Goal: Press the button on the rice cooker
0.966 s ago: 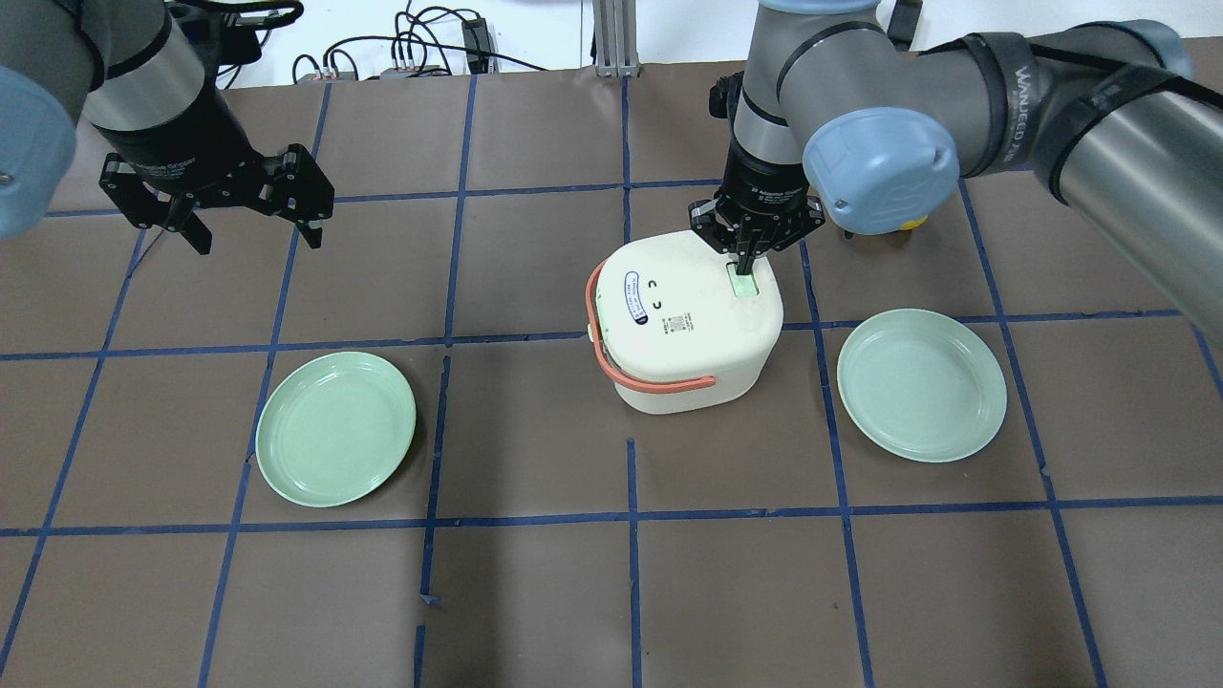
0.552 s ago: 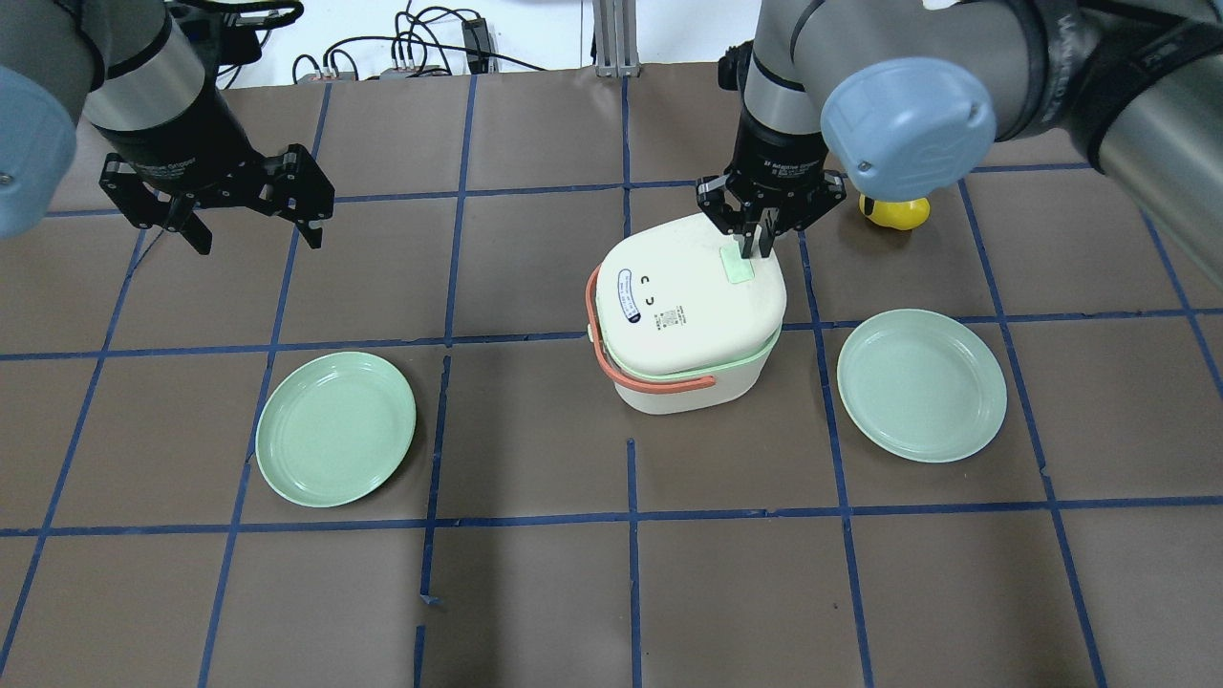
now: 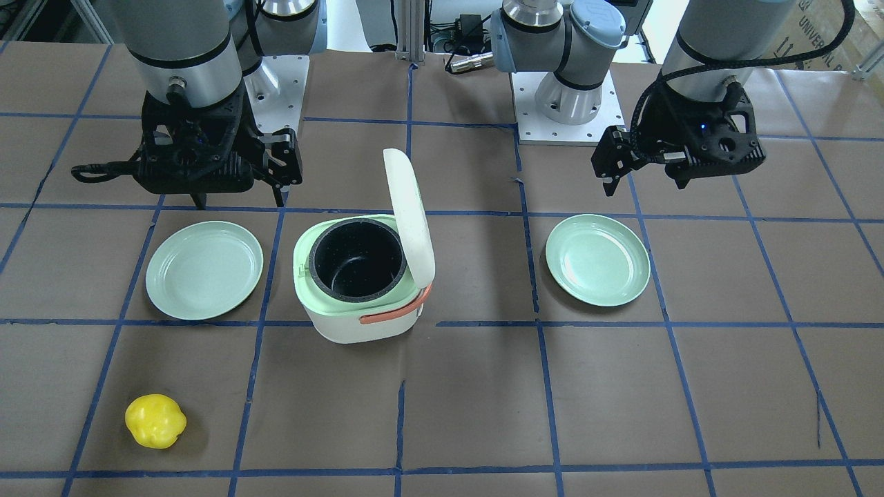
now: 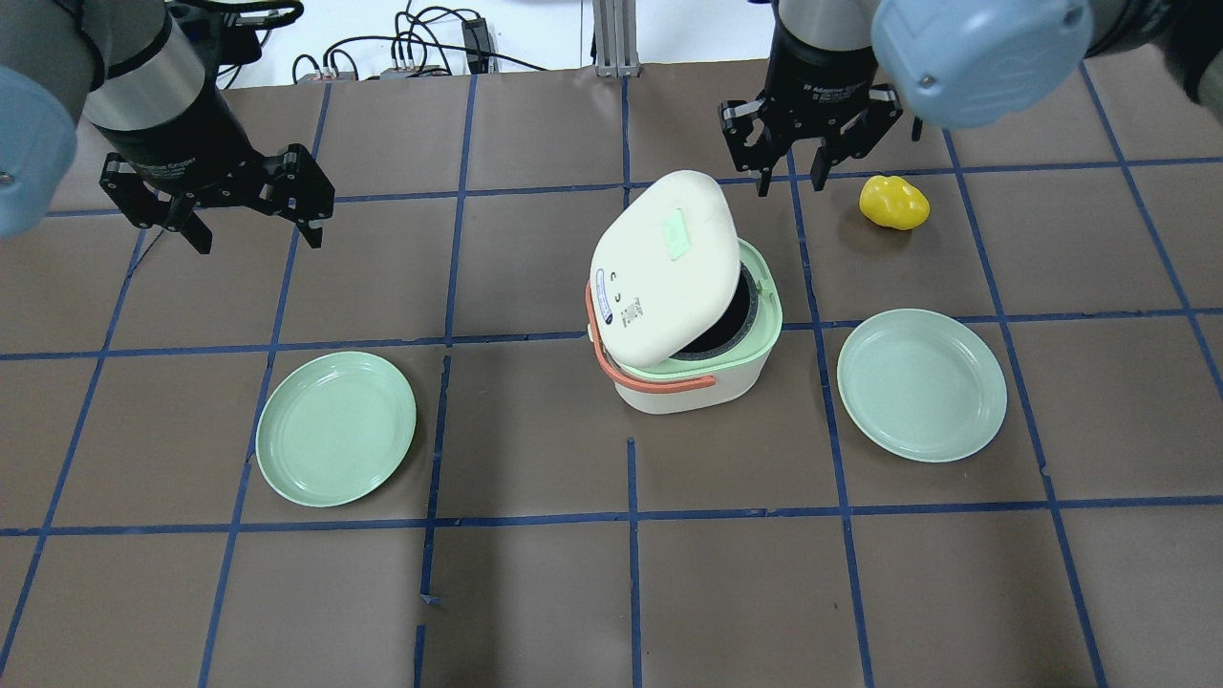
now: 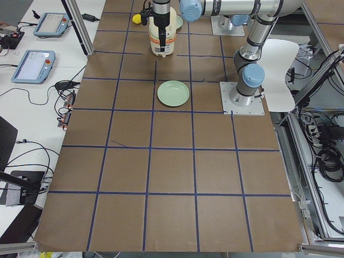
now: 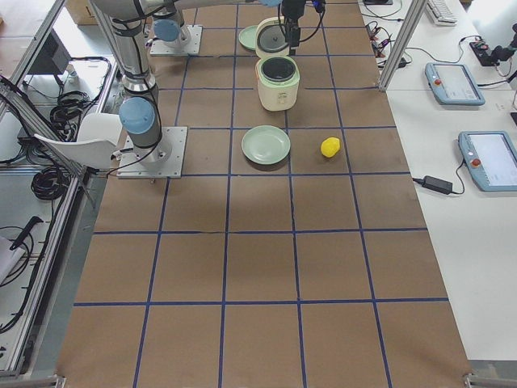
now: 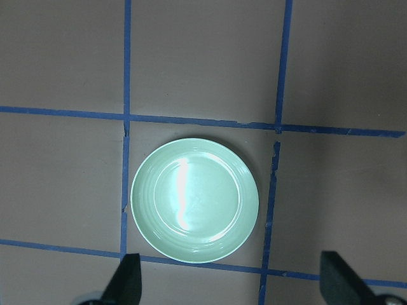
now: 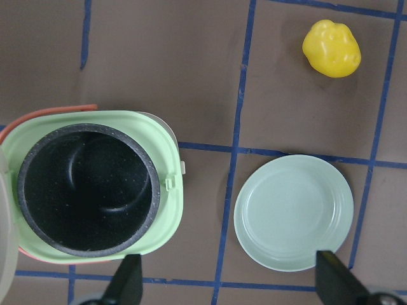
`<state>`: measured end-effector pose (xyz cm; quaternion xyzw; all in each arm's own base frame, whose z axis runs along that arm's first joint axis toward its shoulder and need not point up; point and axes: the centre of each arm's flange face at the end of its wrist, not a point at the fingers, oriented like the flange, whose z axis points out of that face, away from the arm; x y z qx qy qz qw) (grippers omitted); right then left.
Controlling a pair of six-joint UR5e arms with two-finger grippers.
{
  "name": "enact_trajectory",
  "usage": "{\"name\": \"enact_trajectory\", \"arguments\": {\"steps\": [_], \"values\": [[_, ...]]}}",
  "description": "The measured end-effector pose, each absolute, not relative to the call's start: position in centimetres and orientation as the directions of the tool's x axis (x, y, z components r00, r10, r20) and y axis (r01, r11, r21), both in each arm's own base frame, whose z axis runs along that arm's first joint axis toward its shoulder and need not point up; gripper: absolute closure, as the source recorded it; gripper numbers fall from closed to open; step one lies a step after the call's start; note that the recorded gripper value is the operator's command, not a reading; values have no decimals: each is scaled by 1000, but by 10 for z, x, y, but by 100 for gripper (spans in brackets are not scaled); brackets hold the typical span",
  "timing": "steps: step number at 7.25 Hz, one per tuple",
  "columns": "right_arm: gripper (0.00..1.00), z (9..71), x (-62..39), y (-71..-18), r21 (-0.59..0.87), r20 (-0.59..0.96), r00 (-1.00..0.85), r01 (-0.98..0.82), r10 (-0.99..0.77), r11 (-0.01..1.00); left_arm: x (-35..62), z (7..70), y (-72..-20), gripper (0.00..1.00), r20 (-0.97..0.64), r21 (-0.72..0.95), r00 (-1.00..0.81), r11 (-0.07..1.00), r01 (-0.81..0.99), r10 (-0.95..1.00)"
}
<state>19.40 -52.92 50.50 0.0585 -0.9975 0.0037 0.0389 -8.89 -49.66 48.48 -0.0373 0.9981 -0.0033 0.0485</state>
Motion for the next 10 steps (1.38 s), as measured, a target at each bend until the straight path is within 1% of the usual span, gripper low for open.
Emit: {"name": "enact_trajectory", "arguments": {"steps": [2, 4, 6, 10], "values": [[0, 500, 162, -514, 20, 62, -992, -108, -109, 994, -89, 485, -497, 0, -97, -10, -993, 997, -74, -75], [0, 494, 151, -500, 11, 7, -996, -88, -88, 996, -89, 485, -497, 0, -97, -10, -992, 997, -74, -75], [0, 494, 156, -496, -2, -50, -995, -82, -82, 997, -89, 485, -497, 0, -97, -10, -992, 997, -74, -75], [0, 490, 158, -498, 5, -75, -994, -81, -80, 997, -89, 485, -497, 0, -97, -10, -992, 997, -74, -75]]}}
